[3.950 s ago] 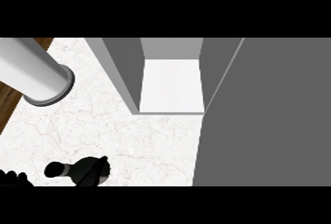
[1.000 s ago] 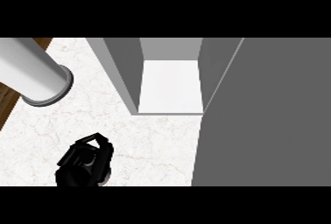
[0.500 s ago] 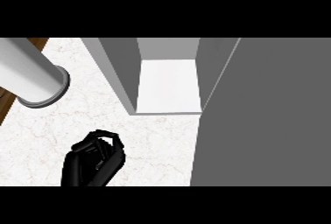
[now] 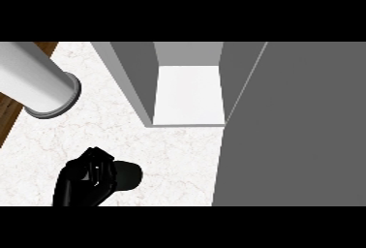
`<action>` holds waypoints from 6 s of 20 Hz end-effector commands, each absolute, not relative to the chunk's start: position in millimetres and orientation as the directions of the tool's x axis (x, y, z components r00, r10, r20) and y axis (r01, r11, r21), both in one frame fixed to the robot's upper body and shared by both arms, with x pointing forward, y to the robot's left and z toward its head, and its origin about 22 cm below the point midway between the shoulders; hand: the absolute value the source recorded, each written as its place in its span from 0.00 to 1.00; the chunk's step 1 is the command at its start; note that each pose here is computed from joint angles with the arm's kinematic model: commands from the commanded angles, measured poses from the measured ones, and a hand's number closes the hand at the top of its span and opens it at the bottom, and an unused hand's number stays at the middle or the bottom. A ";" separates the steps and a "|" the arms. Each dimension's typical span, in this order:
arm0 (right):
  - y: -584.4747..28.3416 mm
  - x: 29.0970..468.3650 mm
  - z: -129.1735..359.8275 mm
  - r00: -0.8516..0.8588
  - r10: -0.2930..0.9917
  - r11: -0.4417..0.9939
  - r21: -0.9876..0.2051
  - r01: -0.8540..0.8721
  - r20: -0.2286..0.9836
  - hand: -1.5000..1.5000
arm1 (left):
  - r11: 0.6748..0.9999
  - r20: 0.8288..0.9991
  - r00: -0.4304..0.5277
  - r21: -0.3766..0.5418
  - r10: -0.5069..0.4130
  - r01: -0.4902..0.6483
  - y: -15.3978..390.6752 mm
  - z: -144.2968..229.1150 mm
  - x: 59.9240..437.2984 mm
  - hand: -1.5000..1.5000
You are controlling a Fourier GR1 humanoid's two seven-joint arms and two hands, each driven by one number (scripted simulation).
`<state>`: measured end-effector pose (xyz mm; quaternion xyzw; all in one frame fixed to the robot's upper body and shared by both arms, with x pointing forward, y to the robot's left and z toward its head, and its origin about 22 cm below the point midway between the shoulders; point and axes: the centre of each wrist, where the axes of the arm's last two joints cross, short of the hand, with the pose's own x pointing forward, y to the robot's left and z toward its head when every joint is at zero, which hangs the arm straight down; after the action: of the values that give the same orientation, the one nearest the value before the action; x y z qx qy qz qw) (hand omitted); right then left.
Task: Pick up the wine, place it into the cabinet and close the cabinet
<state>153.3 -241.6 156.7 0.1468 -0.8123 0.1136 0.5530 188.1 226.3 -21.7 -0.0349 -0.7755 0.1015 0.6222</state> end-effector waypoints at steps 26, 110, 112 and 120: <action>-272.2 146.7 184.0 -0.378 -0.085 0.952 -0.037 -0.304 0.922 0.00 | 0.971 0.955 -0.177 -0.232 0.240 0.062 117.6 44.5 240.3 1.00; -270.9 177.8 169.0 -0.412 -0.142 0.922 -0.031 -0.386 0.900 0.00 | 0.980 0.981 -0.124 0.128 -0.147 -0.151 107.3 -14.5 404.1 1.00; -271.2 176.3 161.6 -0.401 -0.128 0.922 -0.040 -0.384 0.907 0.00 | 0.984 0.983 -0.135 0.103 -0.122 -0.144 114.9 -31.1 394.3 1.00; -277.3 176.4 170.4 -0.418 -0.129 0.924 -0.044 -0.379 0.900 0.00 | 0.980 0.980 -0.144 0.112 -0.136 -0.165 104.2 1.7 414.8 1.00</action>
<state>172.0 -272.7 167.9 0.1581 -0.8328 0.1155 0.5177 408.9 109.6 -9.3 0.0982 -0.7532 0.0091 0.6503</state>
